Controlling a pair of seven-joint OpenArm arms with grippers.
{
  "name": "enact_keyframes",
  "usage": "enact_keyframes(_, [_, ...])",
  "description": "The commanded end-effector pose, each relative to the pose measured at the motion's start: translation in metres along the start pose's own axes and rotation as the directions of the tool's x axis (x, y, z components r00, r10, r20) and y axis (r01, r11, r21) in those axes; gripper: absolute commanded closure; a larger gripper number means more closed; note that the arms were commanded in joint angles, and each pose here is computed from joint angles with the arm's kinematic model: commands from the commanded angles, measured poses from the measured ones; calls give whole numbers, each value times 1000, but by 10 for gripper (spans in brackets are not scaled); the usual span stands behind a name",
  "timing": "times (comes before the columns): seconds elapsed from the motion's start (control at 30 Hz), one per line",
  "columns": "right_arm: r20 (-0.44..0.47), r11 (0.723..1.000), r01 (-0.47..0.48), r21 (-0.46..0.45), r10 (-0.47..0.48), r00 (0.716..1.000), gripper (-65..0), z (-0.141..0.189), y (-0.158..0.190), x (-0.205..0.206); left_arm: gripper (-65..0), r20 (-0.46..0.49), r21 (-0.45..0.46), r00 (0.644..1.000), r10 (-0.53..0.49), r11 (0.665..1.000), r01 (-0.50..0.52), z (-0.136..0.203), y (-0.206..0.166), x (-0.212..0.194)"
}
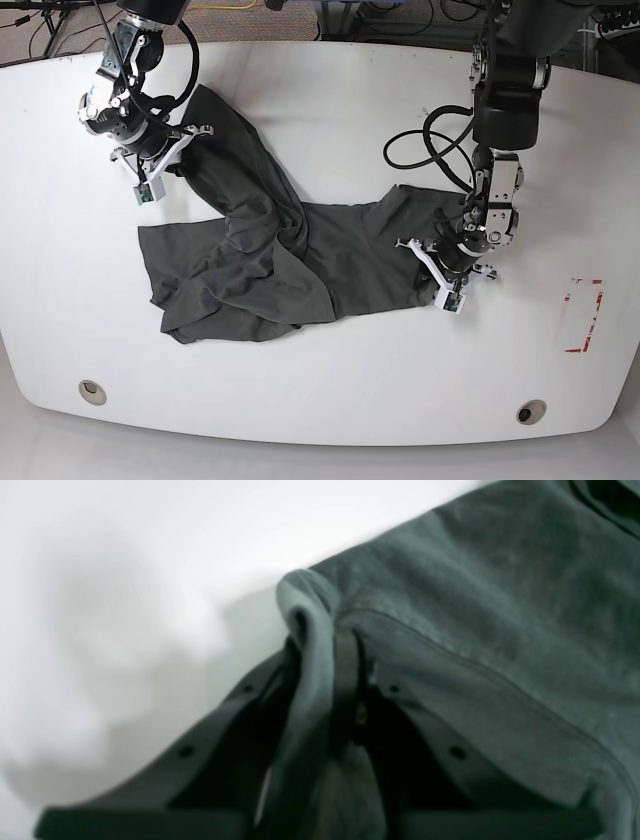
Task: Fold the T-shirt properly
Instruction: 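Close the left gripper on the sleeve edge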
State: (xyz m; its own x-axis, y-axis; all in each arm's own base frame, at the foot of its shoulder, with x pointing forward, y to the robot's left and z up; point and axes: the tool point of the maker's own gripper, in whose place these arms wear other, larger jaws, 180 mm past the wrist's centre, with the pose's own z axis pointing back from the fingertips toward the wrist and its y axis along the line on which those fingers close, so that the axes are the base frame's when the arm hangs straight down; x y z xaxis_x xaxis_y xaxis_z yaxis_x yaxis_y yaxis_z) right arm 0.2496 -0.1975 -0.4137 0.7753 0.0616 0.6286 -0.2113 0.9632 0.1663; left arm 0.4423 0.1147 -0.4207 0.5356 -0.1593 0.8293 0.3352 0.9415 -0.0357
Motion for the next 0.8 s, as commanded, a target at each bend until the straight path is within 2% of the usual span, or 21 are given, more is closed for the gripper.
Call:
enact_keyframes(0.0, [55, 1000, -22, -8, 22, 998, 0, 6, -2, 18, -36, 3, 23, 1000, -22, 999, 22, -1, 9, 12])
enact_keyframes(0.4, [54, 1000, -27, -14, 28, 998, 0, 10, -2, 19, -12, 23, 24, 999, -28, 999, 27, 3, 10, 17])
enact_keyframes(0.53, [108, 997, -68, -39, 72, 992, 0, 23, 6, 36, -21, 46, 25, 998, -45, 999, 44, 9, 6, 26])
enact_keyframes(0.77, [148, 991, -113, -70, 123, 981, 0, 39, 14, 54, -25, 97, 45, 991, -89, 995, 85, 30, 2, 48])
